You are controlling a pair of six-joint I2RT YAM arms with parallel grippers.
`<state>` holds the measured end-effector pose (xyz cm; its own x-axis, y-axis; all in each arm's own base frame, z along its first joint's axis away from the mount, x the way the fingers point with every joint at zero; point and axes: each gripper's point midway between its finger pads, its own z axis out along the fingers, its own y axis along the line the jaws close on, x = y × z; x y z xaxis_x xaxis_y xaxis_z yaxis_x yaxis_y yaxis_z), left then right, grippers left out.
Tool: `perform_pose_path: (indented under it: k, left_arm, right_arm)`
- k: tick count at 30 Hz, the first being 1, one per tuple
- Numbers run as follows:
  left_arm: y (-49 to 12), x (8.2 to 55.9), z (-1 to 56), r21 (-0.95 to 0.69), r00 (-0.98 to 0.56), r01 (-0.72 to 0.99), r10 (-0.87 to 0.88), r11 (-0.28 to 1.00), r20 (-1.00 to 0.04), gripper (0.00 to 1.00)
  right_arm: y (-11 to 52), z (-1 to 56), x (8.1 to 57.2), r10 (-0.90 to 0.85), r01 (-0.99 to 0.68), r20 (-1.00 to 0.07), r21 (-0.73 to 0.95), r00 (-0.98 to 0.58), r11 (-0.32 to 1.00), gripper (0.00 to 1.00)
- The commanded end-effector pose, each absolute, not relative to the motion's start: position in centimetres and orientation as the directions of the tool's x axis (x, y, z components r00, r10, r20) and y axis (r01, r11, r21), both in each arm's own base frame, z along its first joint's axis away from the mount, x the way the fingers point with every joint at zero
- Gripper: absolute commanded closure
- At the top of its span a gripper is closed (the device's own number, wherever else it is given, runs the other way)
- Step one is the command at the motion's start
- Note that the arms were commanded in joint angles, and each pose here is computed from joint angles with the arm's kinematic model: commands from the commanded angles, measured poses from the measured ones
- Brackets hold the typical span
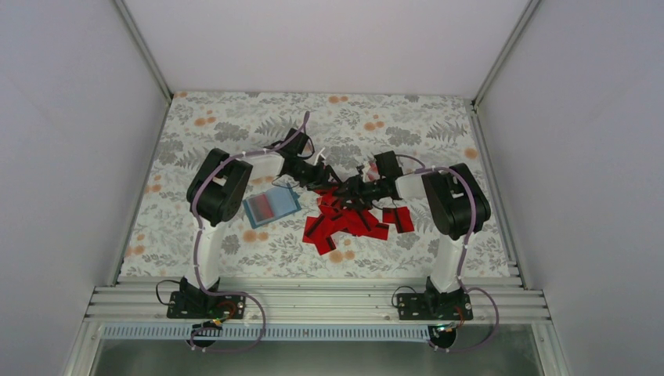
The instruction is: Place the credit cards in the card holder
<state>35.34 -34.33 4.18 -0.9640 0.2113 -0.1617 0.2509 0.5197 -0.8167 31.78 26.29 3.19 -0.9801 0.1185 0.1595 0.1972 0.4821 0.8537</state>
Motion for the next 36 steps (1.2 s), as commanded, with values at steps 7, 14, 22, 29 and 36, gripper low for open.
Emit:
perform_pose_path:
  k: [7,14,22,29,36]
  left_arm:
    - [-36.0,26.4,3.2,-0.874,-0.927,0.099,0.363,0.477,0.093,0.4]
    - [-36.1,26.5,4.5,-0.876,-0.93,0.105,0.359,0.47,0.081,0.4]
    - [-35.9,26.9,4.6,-0.859,-0.938,0.119,0.34,0.499,0.068,0.41]
    - [-35.6,28.9,6.2,-0.815,-0.95,0.199,0.311,0.544,-0.025,0.4]
    - [-34.4,31.2,10.4,-0.778,-0.951,0.291,0.257,0.557,-0.172,0.29]
  right_arm:
    - [25.2,0.2,33.7,0.236,0.212,0.091,0.799,-0.967,0.563,0.62]
    - [25.0,-1.2,33.2,0.234,0.243,0.127,0.779,-0.964,0.578,0.76]
    - [24.7,-1.6,32.9,0.221,0.237,0.126,0.758,-0.967,0.607,0.96]
    - [24.9,0.3,33.0,0.144,0.149,0.075,0.77,-0.987,0.62,0.96]
    - [25.8,4.7,33.7,0.028,0.014,-0.004,0.802,-1.0,0.596,0.96]
